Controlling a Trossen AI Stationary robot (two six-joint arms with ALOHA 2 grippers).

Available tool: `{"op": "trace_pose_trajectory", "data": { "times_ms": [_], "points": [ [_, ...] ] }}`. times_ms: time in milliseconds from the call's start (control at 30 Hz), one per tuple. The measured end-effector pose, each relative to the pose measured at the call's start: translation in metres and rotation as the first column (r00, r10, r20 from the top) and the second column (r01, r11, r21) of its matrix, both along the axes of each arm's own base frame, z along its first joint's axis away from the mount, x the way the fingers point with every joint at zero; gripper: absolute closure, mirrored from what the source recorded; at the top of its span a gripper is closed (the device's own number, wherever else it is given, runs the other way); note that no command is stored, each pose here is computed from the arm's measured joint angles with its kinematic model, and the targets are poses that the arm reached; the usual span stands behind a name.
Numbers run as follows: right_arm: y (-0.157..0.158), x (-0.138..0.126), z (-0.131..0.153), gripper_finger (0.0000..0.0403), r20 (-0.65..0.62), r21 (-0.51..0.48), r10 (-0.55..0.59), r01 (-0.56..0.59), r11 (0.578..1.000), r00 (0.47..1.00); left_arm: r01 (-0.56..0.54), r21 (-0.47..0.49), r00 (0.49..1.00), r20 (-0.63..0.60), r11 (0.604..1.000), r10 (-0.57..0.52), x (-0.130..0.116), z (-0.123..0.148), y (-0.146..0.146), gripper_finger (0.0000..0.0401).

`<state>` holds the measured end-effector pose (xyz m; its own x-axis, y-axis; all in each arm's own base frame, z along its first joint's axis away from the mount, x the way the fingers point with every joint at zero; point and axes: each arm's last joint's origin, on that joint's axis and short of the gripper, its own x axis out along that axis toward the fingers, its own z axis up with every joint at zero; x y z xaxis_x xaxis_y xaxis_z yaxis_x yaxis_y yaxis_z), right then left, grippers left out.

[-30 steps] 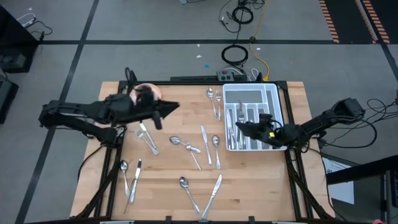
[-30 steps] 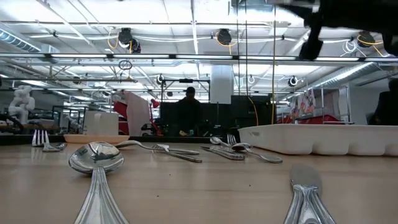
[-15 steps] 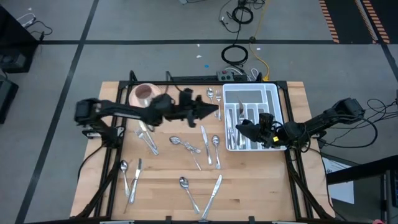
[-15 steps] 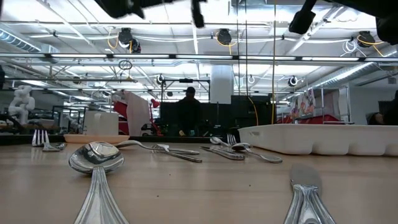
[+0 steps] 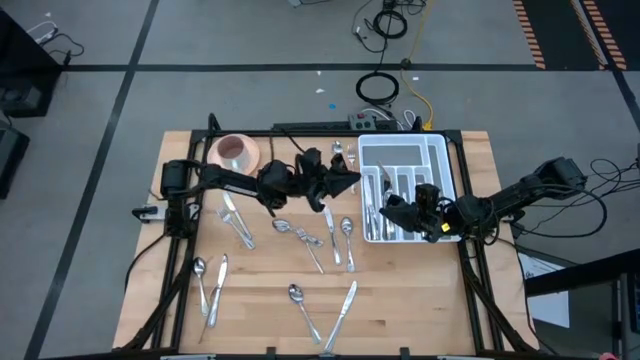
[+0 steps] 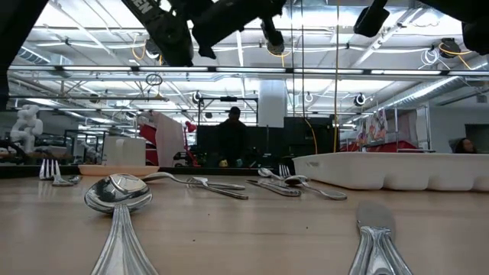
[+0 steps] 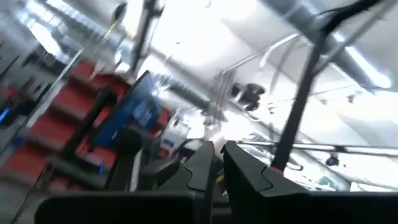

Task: Sort silverware
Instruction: Put the silver fork into the silverware rack

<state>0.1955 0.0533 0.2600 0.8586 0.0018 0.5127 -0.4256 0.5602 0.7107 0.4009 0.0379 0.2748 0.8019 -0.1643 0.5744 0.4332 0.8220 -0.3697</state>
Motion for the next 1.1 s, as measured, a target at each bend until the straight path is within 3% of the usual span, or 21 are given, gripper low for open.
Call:
{"op": "trace_pose_trajectory", "data": {
  "times_ms": [167,233,500,733,867,967,1100],
  "points": [
    [0.0007,0.0,0.0001,0.0402,0.003,-0.012,0.021,-0.021,1.0,1.0,-0.002,0.095,0.998,0.065,0.995,-0.004,-0.0032,0.0038,-0.003,0.036],
    [0.0008,-0.0001,0.0001,0.0402,0.004,-0.014,0.023,-0.023,1.0,1.0,-0.072,0.104,0.997,0.049,0.992,0.067,-0.0012,0.0019,-0.0023,0.036],
    [0.0014,0.0,0.0,0.0402,0.006,-0.052,0.026,-0.025,0.998,1.0,-0.098,-0.129,0.994,0.043,0.987,0.104,-0.0018,0.0034,-0.0006,0.036],
    [0.0012,-0.0001,0.0001,0.0402,0.006,-0.056,0.016,-0.016,0.998,1.0,-0.064,-0.177,0.997,0.02,0.982,0.069,-0.0004,0.0021,-0.0035,0.036],
    [0.0006,-0.0004,0.0007,0.0402,0.011,-0.051,-0.007,0.008,0.999,1.0,0.016,-0.117,1.0,-0.021,0.993,-0.018,0.0011,-0.0009,-0.0019,0.0358],
    [0.0005,-0.0004,0.0006,0.0402,0.01,-0.053,-0.01,0.01,0.999,1.0,0.078,-0.09,0.996,-0.027,0.993,-0.08,0.0005,-0.001,-0.0004,0.0336],
    [0.0005,-0.0003,0.0005,0.0402,0.009,-0.062,-0.016,0.016,0.998,1.0,0.068,-0.074,0.997,-0.027,0.995,-0.07,0.0003,-0.0012,0.0007,0.0277]
  ]
}}
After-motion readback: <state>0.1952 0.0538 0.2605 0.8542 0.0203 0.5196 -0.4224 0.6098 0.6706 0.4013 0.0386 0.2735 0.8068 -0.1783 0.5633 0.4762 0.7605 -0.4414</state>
